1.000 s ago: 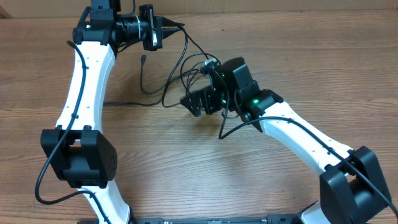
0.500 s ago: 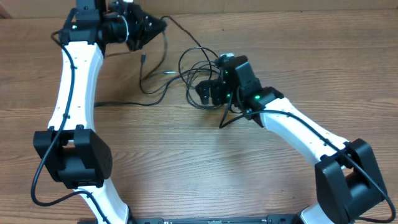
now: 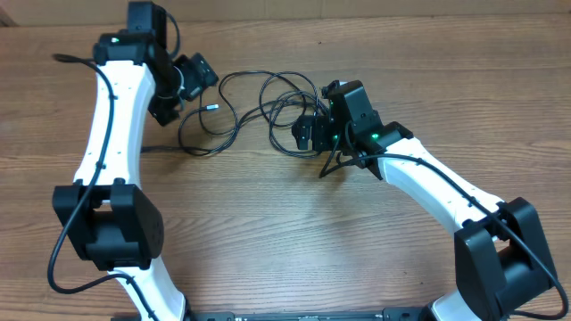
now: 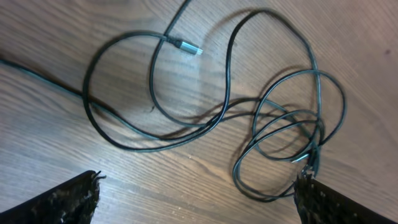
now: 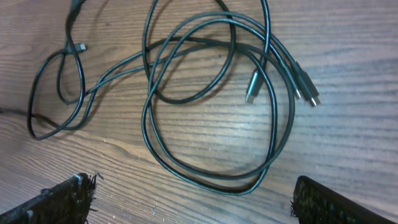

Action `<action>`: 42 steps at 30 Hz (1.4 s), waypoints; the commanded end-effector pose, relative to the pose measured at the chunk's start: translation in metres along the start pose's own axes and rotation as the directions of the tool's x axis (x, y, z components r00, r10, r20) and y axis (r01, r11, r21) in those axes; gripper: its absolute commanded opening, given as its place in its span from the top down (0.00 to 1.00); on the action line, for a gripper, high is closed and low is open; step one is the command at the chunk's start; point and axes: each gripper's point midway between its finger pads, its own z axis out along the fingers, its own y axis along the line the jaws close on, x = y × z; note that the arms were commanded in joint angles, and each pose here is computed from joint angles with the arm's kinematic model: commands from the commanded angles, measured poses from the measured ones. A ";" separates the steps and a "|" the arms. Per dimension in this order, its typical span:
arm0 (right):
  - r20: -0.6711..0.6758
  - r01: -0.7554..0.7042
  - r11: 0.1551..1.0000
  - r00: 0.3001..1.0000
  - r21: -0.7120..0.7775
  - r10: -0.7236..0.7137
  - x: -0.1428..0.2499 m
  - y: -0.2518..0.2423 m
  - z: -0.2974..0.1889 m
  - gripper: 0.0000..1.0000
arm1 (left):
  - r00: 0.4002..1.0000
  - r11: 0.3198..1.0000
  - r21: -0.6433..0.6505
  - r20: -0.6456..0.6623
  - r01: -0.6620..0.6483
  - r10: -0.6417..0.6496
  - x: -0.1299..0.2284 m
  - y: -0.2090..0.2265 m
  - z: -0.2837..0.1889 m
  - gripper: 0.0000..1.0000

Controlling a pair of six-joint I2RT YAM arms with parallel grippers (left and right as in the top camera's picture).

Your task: Untangle cables

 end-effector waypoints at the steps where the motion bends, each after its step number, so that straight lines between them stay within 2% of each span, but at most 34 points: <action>1: -0.018 -0.029 0.999 0.999 0.018 0.029 0.002 -0.002 -0.001 0.00 | 0.983 0.977 -0.109 0.003 -0.182 0.183 0.020 0.006 0.026 0.00; 4: -0.051 -0.032 0.999 0.998 0.035 0.033 0.010 -0.006 -0.002 0.00 | 0.919 0.891 -0.251 0.013 -0.378 0.394 0.030 0.017 0.053 0.00; 7: -0.060 -0.033 0.999 0.998 0.039 0.035 0.013 -0.007 -0.002 0.00 | 0.886 0.870 -0.229 0.053 -0.437 0.460 0.039 0.001 0.076 0.02; 14: -0.065 -0.033 0.999 0.997 0.042 0.035 0.014 -0.007 -0.002 0.00 | 0.878 0.905 -0.144 0.223 -0.400 0.424 0.020 -0.029 0.100 0.10; 20: -0.072 -0.034 0.998 0.997 0.046 0.037 0.016 -0.008 -0.002 0.00 | 0.894 0.925 -0.108 0.241 -0.363 0.379 0.014 -0.036 0.139 0.16; 24: -0.090 -0.035 0.998 0.995 0.054 0.040 0.020 -0.010 -0.003 0.00 | 0.901 0.928 -0.110 0.224 -0.356 0.372 0.014 -0.032 0.167 0.28; 25: -0.099 -0.036 0.998 0.994 0.059 0.042 0.023 -0.011 -0.003 0.00 | 0.904 0.931 -0.110 0.225 -0.349 0.365 0.013 -0.030 0.171 0.28; 26: -0.105 -0.036 0.997 0.994 0.062 0.043 0.024 -0.012 -0.003 0.00 | 0.909 0.937 -0.107 0.228 -0.332 0.348 0.011 -0.028 0.172 0.34; 28: -0.106 -0.037 0.997 0.993 0.062 0.043 0.025 -0.012 -0.003 0.00 | 0.912 0.942 -0.102 0.235 -0.321 0.336 0.007 -0.028 0.171 0.69; 29: -0.105 -0.037 0.997 0.994 0.062 0.043 0.024 -0.012 -0.003 0.00 | 0.912 0.943 -0.076 0.240 -0.324 0.332 0.003 -0.034 0.164 0.94; 30: -0.106 -0.037 0.997 0.993 0.062 0.043 0.024 -0.012 -0.003 0.00 | 0.909 0.939 -0.058 0.238 -0.338 0.342 0.000 -0.040 0.156 0.96; 33: -0.111 -0.039 0.999 0.993 0.037 0.043 0.025 -0.007 -0.003 0.00 | 0.887 0.916 -0.020 0.242 -0.400 0.393 -0.011 -0.063 0.101 0.96; 37: -0.102 -0.040 0.995 0.994 -0.088 0.031 0.018 0.016 -0.004 0.00 | 0.830 0.886 0.016 0.359 -0.464 0.428 -0.028 -0.094 -0.035 0.96; 39: -0.089 -0.034 0.986 0.996 -0.163 0.020 0.012 0.030 -0.005 0.00 | 0.796 0.860 0.064 0.417 -0.506 0.438 -0.022 -0.108 -0.089 0.96; 41: -0.058 -0.012 0.953 0.998 -0.302 -0.006 0.001 0.057 -0.011 0.00 | 0.741 0.801 0.147 0.502 -0.580 0.445 -0.004 -0.123 -0.161 0.96; 42: -0.038 0.005 0.932 0.999 -0.362 -0.020 -0.004 0.069 -0.014 0.00 | 0.726 0.781 0.174 0.529 -0.600 0.440 0.004 -0.127 -0.182 0.96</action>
